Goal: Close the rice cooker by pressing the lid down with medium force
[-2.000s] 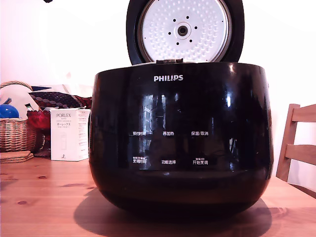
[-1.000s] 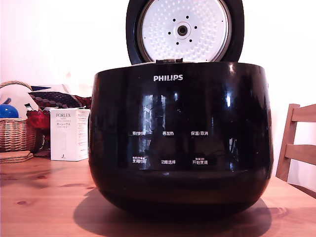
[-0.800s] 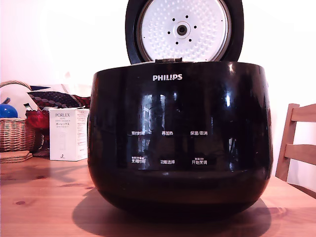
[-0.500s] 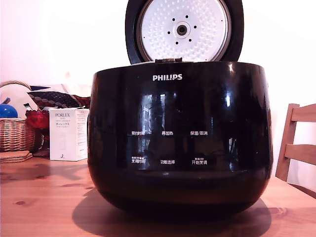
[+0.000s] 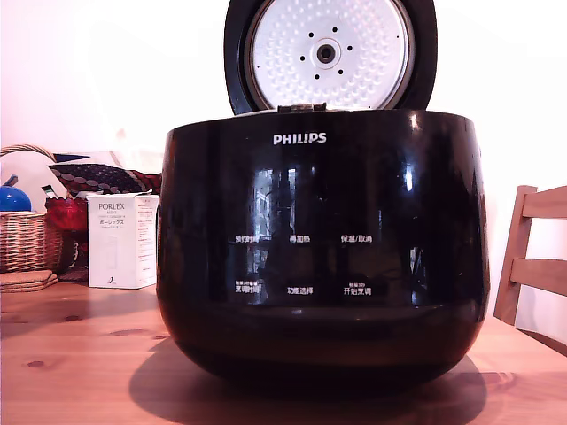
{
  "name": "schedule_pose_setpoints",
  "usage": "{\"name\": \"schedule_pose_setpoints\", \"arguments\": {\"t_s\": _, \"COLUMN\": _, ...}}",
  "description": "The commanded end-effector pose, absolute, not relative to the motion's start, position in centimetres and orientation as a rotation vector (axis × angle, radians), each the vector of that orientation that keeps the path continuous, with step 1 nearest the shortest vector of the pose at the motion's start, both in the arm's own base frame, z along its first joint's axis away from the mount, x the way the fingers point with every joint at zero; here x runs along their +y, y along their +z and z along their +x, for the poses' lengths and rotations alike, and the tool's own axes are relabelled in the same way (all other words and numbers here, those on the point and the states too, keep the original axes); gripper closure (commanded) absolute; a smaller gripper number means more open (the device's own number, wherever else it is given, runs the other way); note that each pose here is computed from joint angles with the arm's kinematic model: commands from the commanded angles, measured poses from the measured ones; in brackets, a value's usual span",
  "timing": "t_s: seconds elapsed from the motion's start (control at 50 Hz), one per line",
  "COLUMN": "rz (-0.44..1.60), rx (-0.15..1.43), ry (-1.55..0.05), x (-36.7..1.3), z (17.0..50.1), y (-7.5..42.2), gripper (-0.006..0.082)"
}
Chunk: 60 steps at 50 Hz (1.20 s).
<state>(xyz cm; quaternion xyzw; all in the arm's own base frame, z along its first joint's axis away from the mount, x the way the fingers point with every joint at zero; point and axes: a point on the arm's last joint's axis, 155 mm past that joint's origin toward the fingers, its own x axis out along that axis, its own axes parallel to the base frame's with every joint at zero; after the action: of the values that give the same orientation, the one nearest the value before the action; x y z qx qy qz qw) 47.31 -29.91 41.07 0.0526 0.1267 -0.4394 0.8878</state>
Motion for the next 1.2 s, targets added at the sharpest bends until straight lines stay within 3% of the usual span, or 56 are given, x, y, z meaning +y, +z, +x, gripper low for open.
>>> {"name": "schedule_pose_setpoints", "arguments": {"t_s": 0.0, "rz": 0.103, "rx": 0.260, "ry": -0.926, "x": -30.4, "z": 47.2, "y": 41.2, "gripper": 0.0791}}
{"name": "schedule_pose_setpoints", "arguments": {"t_s": 0.76, "rz": -0.030, "rx": 0.665, "ry": -1.137, "x": -31.9, "z": 40.0, "y": 35.0, "gripper": 0.0791}}
{"name": "schedule_pose_setpoints", "arguments": {"t_s": 1.18, "rz": 0.063, "rx": 0.847, "ry": -1.205, "x": -34.7, "z": 34.1, "y": 31.7, "gripper": 0.0791}}
